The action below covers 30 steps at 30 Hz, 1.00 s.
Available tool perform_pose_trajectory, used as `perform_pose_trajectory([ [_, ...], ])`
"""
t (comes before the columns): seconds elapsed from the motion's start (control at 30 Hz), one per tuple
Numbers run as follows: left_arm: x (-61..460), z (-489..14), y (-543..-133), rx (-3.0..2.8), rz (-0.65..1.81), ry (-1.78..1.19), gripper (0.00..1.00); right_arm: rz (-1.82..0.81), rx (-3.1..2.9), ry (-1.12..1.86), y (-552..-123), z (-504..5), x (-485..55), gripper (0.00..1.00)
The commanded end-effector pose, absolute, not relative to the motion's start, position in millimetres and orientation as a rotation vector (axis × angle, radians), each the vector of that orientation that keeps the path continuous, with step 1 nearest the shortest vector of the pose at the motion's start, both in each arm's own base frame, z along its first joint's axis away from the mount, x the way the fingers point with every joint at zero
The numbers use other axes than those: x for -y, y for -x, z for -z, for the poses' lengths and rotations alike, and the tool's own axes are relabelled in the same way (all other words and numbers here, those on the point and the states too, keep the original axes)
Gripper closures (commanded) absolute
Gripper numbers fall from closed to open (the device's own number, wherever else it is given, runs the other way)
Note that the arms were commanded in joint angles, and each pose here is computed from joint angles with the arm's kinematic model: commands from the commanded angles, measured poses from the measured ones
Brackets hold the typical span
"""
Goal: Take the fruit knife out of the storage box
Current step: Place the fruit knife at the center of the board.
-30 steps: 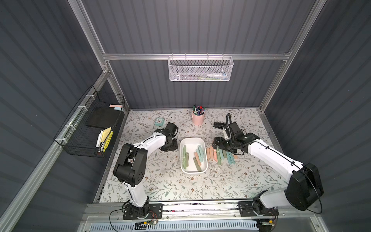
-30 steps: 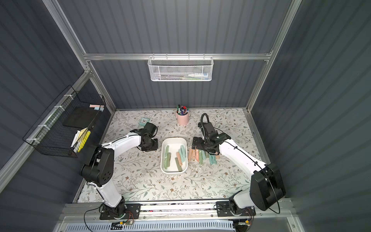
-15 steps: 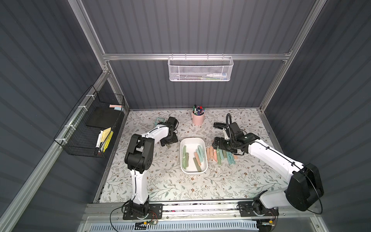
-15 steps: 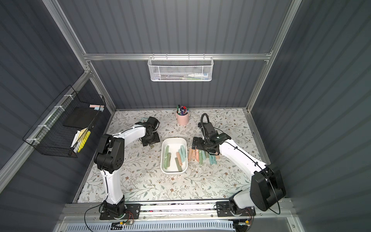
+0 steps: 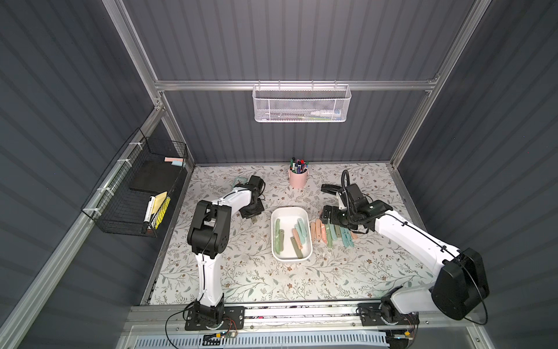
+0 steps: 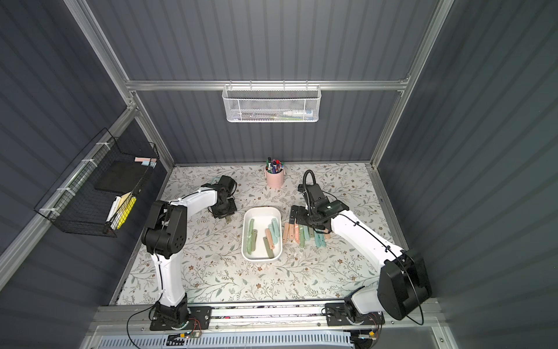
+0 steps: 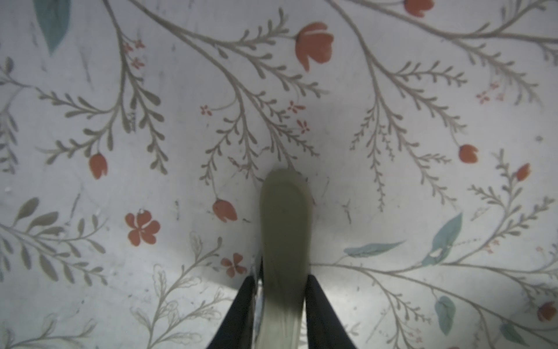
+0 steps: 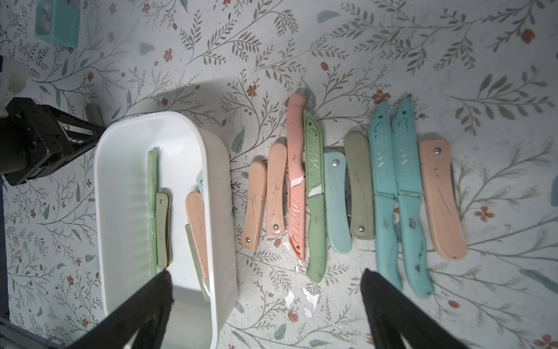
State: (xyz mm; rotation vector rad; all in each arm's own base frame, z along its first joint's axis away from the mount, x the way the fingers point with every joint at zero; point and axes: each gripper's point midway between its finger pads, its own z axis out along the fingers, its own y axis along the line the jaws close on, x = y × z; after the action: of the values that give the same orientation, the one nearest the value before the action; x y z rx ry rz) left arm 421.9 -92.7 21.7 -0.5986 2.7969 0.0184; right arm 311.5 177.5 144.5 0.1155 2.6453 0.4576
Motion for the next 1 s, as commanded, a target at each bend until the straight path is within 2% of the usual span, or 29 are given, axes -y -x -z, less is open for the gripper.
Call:
perform_pose_trajectory([
  [0.0,86,13,-368,-2.956,-0.095,0.571,0.71,-0.448,-2.643,-0.129,-312,-147,-177,0.01],
  [0.2,86,15,-327,-2.984,-0.111,0.507,0.72,-0.452,-2.653,-0.130,-313,-144,-179,0.01],
  [0.4,117,7,-315,-3.003,-0.043,0.259,0.74,-0.467,-2.659,-0.132,-313,-143,-182,0.01],
  [0.63,124,6,-295,-3.031,-0.007,0.175,0.77,-0.473,-2.647,-0.128,-311,-150,-181,0.01],
  [0.97,118,-7,-283,-3.020,-0.014,0.108,0.71,-0.498,-2.646,-0.124,-313,-151,-186,0.01],
])
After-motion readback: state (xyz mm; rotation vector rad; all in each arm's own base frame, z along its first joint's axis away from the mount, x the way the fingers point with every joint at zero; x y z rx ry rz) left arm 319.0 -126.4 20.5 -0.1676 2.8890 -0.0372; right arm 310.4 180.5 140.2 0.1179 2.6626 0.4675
